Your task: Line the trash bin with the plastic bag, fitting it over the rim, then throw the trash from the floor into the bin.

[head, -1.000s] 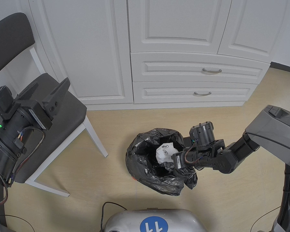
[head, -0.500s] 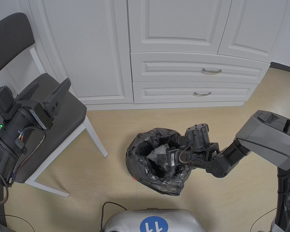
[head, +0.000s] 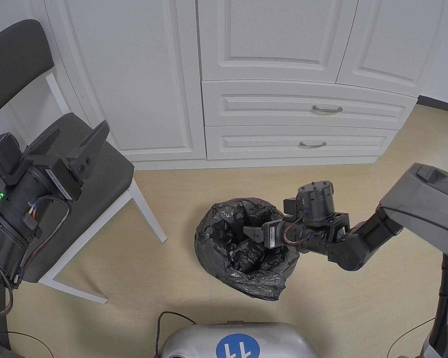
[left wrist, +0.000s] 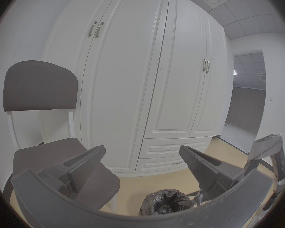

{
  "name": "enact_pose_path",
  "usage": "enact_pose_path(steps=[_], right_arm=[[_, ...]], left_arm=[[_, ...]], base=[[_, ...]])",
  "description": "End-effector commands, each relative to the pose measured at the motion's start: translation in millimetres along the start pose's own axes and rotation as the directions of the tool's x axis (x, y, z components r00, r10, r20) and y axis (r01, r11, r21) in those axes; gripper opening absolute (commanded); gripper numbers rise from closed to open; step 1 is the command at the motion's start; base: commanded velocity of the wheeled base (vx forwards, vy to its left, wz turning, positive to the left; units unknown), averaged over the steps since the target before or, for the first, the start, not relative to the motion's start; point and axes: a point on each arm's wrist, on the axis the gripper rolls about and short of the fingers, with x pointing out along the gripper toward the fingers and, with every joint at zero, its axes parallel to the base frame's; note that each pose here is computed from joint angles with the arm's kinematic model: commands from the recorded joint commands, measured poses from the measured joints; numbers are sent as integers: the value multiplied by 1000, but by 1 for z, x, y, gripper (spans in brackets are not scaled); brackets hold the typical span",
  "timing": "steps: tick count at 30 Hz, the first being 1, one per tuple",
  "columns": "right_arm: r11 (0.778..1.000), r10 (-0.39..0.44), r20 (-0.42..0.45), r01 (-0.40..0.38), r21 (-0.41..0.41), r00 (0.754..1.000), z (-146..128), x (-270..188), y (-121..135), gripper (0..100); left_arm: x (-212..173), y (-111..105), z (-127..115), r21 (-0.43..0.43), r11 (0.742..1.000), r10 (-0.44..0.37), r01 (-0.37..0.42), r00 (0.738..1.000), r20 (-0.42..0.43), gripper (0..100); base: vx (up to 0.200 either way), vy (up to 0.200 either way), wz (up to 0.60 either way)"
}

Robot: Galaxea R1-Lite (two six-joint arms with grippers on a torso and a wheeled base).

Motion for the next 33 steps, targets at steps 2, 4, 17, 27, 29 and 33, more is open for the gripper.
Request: enact_pose_path(steps=[2,4,17,27,29,33], right_arm=[[993,-24,105,36,-112,994,35,-63,-9,100],[980,-45,127,68,-186,991,38,-87,-16,100],[932,-246,534,348,-98,809,58,-221,-43,100],[899,-299,832,431,81,467,85,-320,-45,100],[898,-272,890,428,98,365,85,-355,-33,100],[898,-251,920,426,106,300,69,-407,-14,100]], left_arm=[[-1,0,-2,2,1000,1,-1,1000,-6,100],[-2,1,0,2,1000,2,-2,1000,0,100],[-14,36,-5,285,942,179,-176,984,14,100],[-68,51,55,342,867,262,-363,915,306,100],[-91,53,70,324,853,285,-409,885,368,100],[-134,52,87,304,845,296,-440,858,420,100]], base=[[0,0,0],[0,0,0],[0,0,0],[0,0,0],[0,0,0],[0,0,0]])
